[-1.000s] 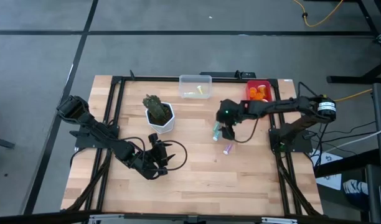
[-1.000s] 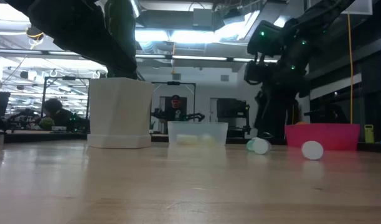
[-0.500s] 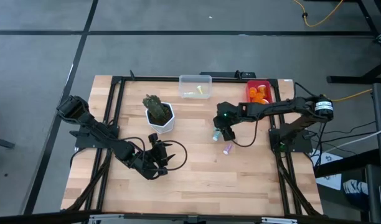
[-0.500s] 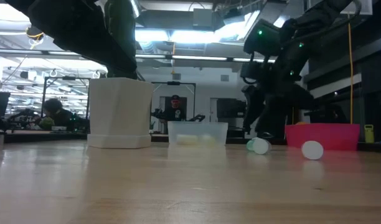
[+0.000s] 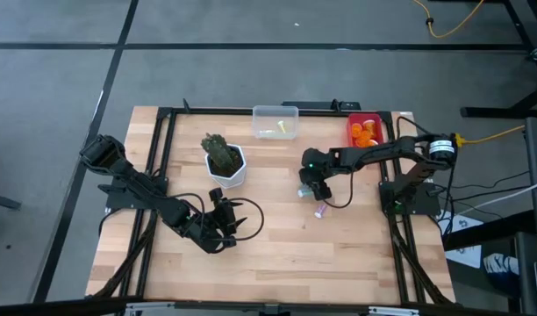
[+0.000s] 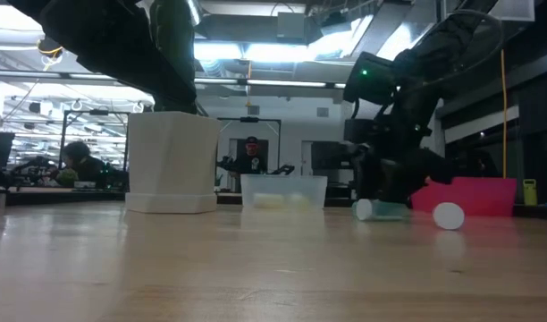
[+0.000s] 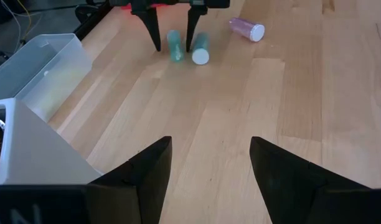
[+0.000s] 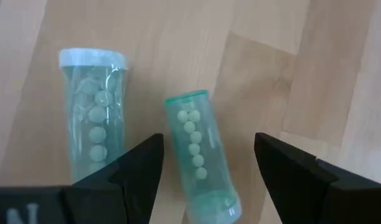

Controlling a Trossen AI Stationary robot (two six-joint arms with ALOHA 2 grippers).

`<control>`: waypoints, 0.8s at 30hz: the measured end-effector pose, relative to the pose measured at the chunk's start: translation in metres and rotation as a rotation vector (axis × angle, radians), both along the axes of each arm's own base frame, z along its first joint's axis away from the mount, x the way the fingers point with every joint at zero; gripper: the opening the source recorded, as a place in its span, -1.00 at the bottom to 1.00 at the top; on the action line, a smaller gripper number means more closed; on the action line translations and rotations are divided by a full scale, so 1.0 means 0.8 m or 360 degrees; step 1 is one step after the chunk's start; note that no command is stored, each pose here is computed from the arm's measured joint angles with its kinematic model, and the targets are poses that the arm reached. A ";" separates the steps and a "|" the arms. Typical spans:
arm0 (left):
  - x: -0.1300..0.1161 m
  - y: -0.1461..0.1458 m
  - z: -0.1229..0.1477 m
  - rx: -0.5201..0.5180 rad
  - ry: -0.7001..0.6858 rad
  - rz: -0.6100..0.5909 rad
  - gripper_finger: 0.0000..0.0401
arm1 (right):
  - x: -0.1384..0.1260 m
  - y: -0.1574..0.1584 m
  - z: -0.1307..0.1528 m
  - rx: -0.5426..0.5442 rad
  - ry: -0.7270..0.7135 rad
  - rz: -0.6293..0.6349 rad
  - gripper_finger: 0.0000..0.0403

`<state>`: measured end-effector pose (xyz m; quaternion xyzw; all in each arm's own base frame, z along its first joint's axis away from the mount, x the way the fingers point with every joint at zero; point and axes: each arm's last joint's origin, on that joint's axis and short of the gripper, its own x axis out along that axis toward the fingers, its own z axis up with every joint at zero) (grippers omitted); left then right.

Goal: Pick and place medicine bottles into bin by pill shape (circle, oval)
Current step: Put the small green pill bottle into the white bin

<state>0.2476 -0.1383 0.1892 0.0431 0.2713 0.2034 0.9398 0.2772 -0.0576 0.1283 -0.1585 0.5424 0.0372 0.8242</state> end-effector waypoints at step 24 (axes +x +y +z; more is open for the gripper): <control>0.000 0.000 0.000 0.0002 0.0001 0.0000 0.05 | 0.052 -0.027 0.054 -0.0182 -0.0594 -0.0603 -0.58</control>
